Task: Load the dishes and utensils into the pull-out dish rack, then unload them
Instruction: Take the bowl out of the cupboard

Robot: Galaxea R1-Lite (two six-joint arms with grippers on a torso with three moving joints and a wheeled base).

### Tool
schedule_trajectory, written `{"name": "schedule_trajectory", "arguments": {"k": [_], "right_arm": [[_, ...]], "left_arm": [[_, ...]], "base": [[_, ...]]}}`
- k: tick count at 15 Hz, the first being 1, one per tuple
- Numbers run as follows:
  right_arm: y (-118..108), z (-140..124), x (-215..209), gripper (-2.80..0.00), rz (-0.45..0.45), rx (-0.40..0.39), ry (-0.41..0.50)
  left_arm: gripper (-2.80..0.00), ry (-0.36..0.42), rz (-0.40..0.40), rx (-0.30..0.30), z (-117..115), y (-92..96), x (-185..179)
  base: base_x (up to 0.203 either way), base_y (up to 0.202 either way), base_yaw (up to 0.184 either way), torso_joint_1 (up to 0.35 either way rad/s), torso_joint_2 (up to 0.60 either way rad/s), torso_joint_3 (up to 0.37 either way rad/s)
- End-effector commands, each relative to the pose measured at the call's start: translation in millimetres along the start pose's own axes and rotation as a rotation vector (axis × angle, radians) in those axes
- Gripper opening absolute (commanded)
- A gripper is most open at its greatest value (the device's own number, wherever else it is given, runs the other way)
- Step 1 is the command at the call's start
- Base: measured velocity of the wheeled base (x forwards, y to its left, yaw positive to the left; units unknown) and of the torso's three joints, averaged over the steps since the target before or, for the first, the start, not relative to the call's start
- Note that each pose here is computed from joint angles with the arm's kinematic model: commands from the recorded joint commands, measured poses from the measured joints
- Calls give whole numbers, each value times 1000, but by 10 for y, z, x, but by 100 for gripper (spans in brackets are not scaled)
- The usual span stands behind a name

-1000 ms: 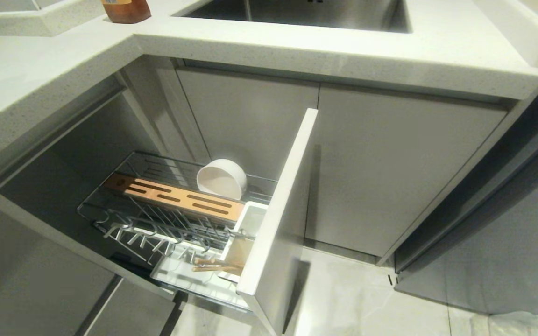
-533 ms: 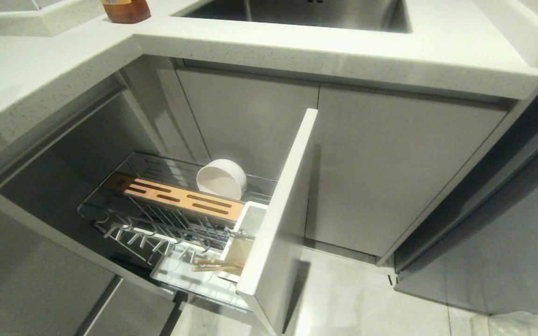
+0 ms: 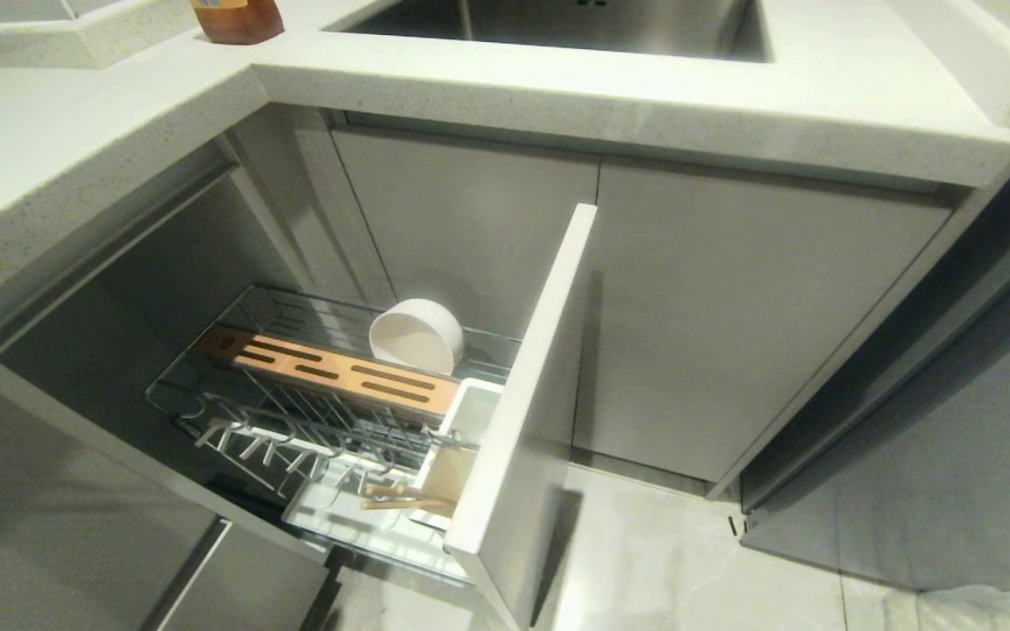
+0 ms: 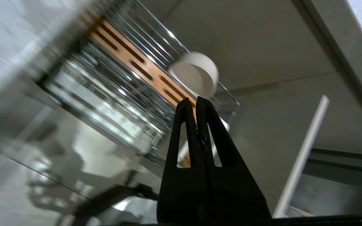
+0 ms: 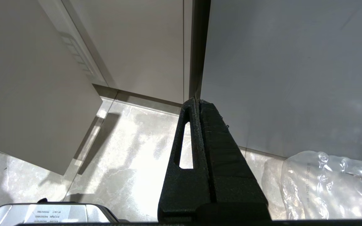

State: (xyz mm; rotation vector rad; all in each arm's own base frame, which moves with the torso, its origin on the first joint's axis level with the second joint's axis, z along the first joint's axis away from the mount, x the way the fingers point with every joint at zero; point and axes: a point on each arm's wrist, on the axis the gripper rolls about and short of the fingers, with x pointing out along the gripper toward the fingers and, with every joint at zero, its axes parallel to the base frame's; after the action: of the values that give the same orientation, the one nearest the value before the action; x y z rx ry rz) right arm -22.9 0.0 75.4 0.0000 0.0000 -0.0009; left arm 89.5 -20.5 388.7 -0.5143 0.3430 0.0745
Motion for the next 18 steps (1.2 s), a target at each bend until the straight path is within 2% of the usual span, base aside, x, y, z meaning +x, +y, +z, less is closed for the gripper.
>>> {"name": "schedule_trajectory", "arguments": {"k": [1,3,4,7,10,13,17,18], "right_arm": [[0,1,1,-280,-1,0,0],[0,-1,1,-280,0,0,2],[0,-1,1,-280,-1,0,2],[0,1,1,-280,0,0,0],[0,1,1,-280,-1,0,0],[0,1,1,-280,1,0,0],[0,0,1,-280,1,0,1],[0,1,1,-280,0,0,0]], "left_arm": [[-280,87,-29,-81,-99,-65,86],[-280,176,-52,-96,-196,-166,185],[-280,216,-40,-102,-256,-229,291],[-280,272,27,-104,-487,-453,615],[-280,255,139,-76,-745,-676,972],[-280,204,146,-54,-905,-887,1323],[-280,194,164,-43,-1104,-974,1635],[0,199,167,-34,-1152,-1003,1704]], "base": [[0,0,0,0,0,0],[0,0,0,0,0,0],[0,0,0,0,0,0],[0,0,0,0,0,0],[0,0,0,0,0,0],[0,0,0,0,0,0],[0,0,0,0,0,0],[0,0,0,0,0,0]]}}
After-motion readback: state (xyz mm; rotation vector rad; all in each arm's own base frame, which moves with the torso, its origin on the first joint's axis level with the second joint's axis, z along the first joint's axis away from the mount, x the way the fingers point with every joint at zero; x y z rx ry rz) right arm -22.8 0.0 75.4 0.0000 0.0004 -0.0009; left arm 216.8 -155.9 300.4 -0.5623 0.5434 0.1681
